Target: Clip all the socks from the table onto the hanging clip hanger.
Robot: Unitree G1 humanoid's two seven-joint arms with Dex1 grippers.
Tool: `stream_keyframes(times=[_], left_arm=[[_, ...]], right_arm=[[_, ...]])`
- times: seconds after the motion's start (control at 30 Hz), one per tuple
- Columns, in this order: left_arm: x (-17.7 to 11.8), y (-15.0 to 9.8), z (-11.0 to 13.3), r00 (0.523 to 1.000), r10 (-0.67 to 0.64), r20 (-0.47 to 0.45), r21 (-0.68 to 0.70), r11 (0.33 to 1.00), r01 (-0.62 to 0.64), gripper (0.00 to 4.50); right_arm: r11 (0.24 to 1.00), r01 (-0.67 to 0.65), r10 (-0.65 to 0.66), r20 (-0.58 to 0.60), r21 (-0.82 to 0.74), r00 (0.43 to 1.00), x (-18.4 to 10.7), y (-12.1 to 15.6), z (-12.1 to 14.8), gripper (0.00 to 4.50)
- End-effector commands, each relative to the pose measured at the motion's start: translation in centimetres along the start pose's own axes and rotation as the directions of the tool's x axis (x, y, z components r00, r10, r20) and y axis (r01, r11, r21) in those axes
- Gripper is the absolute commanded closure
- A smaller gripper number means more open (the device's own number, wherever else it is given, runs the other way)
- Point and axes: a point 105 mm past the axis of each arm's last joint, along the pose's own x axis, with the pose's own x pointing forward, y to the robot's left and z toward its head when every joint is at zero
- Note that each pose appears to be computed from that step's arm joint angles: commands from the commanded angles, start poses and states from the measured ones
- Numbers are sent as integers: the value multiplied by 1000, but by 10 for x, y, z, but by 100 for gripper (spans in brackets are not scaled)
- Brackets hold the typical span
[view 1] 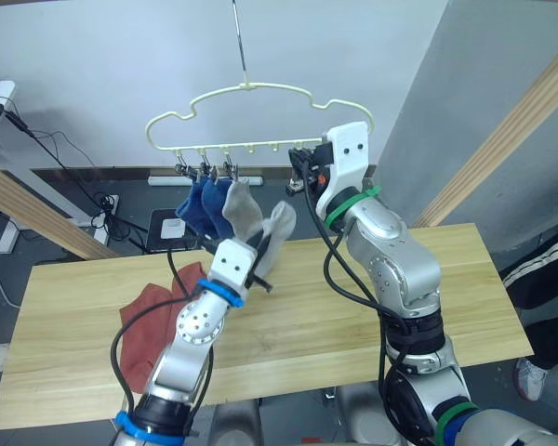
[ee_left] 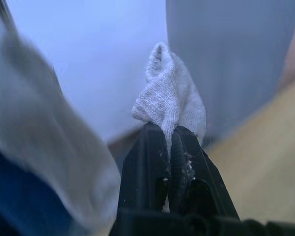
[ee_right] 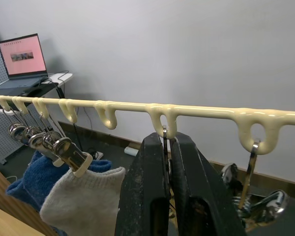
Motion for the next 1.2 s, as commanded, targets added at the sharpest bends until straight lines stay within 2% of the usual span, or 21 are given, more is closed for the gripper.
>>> stream_keyframes(times=[0.03,0.47,0.77,1.2], left_arm=[[7,-1,13,996,0,90,50,999,-5,447],[13,-16,4,995,-49,88,26,999,47,447],[16,-8,12,994,-19,111,20,1000,17,447],[20,-13,27,987,-22,162,-9,1000,23,447]], right_arm=[[999,-34,34,73,5,997,-3,10,20,450],[999,-30,29,72,20,997,-3,10,20,450],[1000,-29,29,58,10,998,-4,9,15,450],[1000,-25,25,40,-12,999,-5,8,8,450]])
